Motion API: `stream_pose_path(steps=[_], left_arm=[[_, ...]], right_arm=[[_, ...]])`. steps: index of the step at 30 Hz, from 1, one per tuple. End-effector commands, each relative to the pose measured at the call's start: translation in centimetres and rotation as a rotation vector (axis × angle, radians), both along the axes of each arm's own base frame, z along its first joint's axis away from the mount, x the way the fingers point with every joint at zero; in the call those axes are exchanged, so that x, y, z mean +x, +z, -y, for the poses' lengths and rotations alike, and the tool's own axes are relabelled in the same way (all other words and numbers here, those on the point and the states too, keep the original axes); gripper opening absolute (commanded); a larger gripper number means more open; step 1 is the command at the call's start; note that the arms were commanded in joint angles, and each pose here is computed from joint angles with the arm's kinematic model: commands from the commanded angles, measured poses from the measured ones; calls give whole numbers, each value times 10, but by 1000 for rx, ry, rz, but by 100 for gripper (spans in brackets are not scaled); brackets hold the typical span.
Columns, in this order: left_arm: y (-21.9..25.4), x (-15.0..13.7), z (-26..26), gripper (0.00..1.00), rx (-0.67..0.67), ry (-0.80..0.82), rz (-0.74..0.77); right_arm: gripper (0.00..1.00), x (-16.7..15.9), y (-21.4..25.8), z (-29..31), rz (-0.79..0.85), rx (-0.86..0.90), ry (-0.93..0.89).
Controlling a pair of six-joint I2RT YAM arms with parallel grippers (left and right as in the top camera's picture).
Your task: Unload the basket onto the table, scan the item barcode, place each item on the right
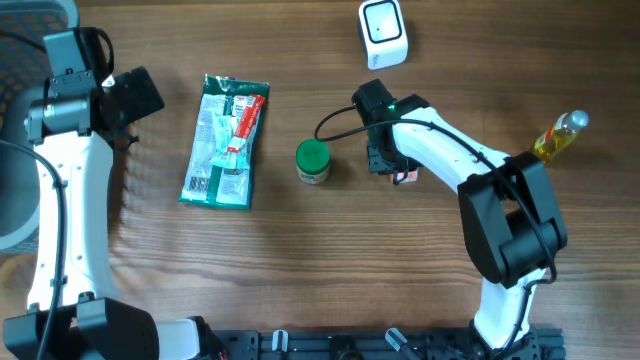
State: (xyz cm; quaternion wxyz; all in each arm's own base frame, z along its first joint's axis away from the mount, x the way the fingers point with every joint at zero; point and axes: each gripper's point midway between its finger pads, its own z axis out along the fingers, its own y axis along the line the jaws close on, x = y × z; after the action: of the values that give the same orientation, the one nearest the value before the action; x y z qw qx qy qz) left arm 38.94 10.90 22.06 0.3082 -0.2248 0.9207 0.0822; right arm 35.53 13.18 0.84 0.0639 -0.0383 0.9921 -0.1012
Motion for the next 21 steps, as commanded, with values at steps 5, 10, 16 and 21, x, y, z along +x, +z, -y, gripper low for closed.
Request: stream_pose_path(steps=[5,10,16,21], left_arm=[[10,-1,-5,100,8,22,29],[10,-1,-5,100,8,22,29],[10,-1,-5,100,8,22,29],[10,-1,-5,100,8,22,29]], right_arm=[[4,-10,-9,-18,-53,116,26],[4,-10,68,-76,-49,645,165],[4,-5,91,-66,-68,1105,141],[4,-11,70,-59,-20,1339,60]])
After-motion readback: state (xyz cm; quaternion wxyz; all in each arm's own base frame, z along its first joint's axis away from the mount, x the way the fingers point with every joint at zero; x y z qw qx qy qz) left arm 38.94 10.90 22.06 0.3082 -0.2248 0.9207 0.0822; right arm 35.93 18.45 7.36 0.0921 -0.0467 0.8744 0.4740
